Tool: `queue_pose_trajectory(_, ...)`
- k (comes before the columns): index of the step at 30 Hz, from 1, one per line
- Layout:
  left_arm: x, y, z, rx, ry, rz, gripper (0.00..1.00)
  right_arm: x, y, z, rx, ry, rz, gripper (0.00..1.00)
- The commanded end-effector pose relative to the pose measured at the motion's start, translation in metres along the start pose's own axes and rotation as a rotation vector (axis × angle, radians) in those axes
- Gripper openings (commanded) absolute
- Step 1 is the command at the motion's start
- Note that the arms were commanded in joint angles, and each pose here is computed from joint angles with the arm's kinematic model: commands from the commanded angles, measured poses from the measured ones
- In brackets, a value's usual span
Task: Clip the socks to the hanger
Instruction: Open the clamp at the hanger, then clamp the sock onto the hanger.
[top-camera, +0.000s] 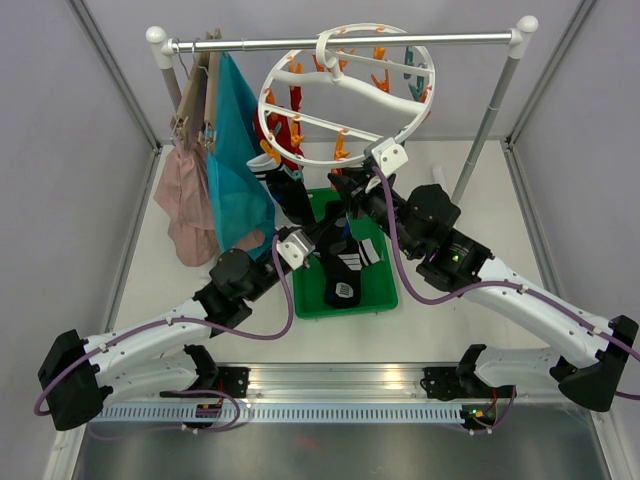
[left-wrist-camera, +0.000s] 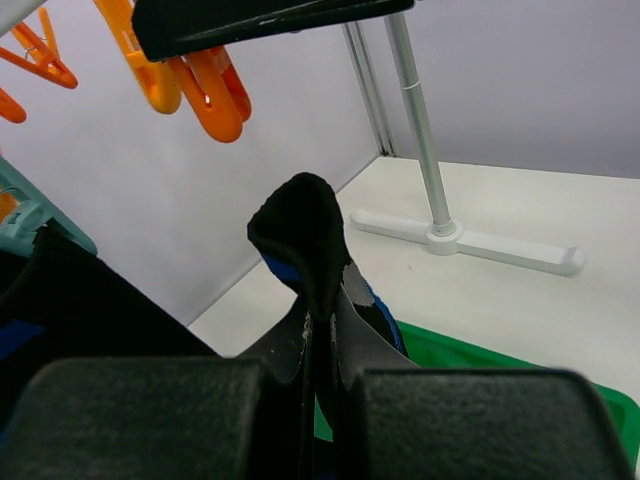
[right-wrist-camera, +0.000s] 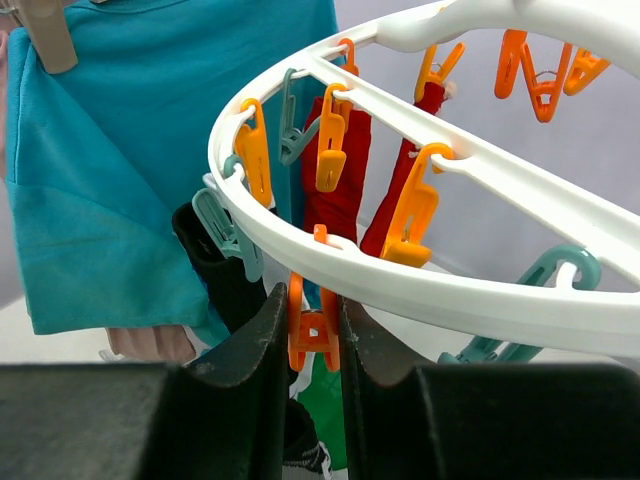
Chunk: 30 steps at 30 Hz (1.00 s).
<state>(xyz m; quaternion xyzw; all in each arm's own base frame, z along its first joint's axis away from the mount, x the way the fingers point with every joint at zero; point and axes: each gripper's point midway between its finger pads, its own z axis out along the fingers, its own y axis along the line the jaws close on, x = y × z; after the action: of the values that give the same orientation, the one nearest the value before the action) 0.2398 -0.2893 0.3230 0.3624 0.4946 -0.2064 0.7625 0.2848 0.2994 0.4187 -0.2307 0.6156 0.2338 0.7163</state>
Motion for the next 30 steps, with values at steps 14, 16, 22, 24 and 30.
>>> queue_pose_trajectory(14,-0.036,0.032,0.012,-0.140,-0.094,0.030,0.02,-0.021,0.001,0.000,-0.004,-0.029,0.027,0.00)
queue_pose_trajectory(16,-0.037,0.032,0.013,-0.139,-0.098,0.031,0.02,-0.019,0.002,0.001,-0.003,-0.023,0.026,0.00)
queue_pose_trajectory(22,-0.045,0.035,0.014,-0.144,-0.114,0.035,0.02,-0.017,0.002,0.001,-0.003,-0.017,0.024,0.00)
queue_pose_trajectory(24,-0.049,0.036,0.015,-0.144,-0.122,0.033,0.02,-0.015,0.002,0.003,-0.002,-0.010,0.022,0.00)
queue_pose_trajectory(30,-0.055,0.038,0.017,-0.148,-0.133,0.039,0.02,-0.012,0.005,0.005,-0.009,0.000,0.023,0.00)
